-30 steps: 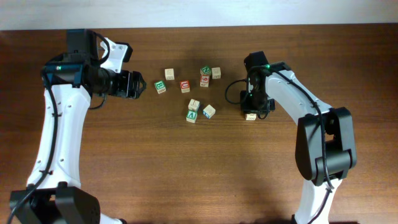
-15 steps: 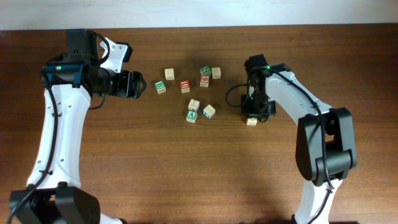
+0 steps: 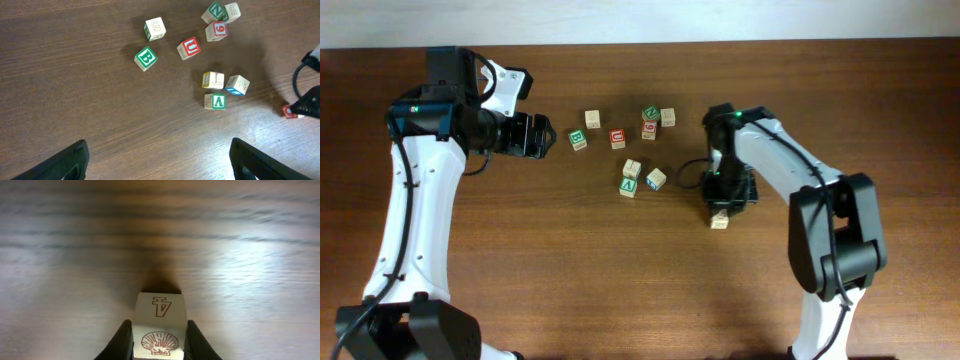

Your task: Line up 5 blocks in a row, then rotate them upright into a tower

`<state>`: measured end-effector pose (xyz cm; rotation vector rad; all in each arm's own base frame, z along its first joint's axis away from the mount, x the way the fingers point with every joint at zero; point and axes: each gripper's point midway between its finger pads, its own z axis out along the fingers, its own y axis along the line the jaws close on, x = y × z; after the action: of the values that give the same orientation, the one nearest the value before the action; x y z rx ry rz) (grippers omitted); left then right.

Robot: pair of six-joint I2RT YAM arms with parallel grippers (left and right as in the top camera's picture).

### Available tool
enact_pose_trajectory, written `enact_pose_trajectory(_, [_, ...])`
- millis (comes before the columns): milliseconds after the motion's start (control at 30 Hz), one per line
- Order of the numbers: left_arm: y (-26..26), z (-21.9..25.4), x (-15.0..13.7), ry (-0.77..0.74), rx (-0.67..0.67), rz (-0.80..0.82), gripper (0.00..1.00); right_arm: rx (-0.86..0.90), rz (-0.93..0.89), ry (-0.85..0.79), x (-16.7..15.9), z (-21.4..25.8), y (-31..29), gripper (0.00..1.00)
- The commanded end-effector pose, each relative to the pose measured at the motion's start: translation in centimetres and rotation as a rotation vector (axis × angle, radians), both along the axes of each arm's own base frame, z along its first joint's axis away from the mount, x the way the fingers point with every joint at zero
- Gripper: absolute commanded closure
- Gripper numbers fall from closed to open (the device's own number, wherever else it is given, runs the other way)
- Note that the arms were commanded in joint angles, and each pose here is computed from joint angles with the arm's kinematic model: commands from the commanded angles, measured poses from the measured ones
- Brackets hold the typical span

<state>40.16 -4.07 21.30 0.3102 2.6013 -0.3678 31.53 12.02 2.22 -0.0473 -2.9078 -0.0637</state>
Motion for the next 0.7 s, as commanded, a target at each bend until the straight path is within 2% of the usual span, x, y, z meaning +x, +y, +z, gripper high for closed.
enact_pose_trajectory(0, [0.0, 0.5, 0.4, -0.014, 0.002, 0.005, 0.11, -0.047, -0.030, 0.009, -0.9, -0.4, 1.5, 0.86])
enact_pose_trajectory(167, [0.0, 0.5, 0.4, -0.014, 0.002, 0.005, 0.11, -0.103, -0.023, -0.012, -1.3, -0.4, 2.1, 0.85])
enact_pose_trajectory(300, [0.0, 0.5, 0.4, -0.015, 0.002, 0.005, 0.11, -0.106, -0.016, -0.013, -1.3, -0.4, 2.2, 0.69])
enact_pose_trajectory(467, [0.1, 0.5, 0.5, -0.017, 0.002, 0.005, 0.11, -0.095, -0.007, -0.028, -0.8, 0.0, 2.5, 0.65])
enact_pose_trajectory(667, [0.1, 0.5, 0.5, -0.017, 0.002, 0.005, 0.10, -0.064, 0.012, -0.082, 1.1, 2.2, 3.4, 0.45])
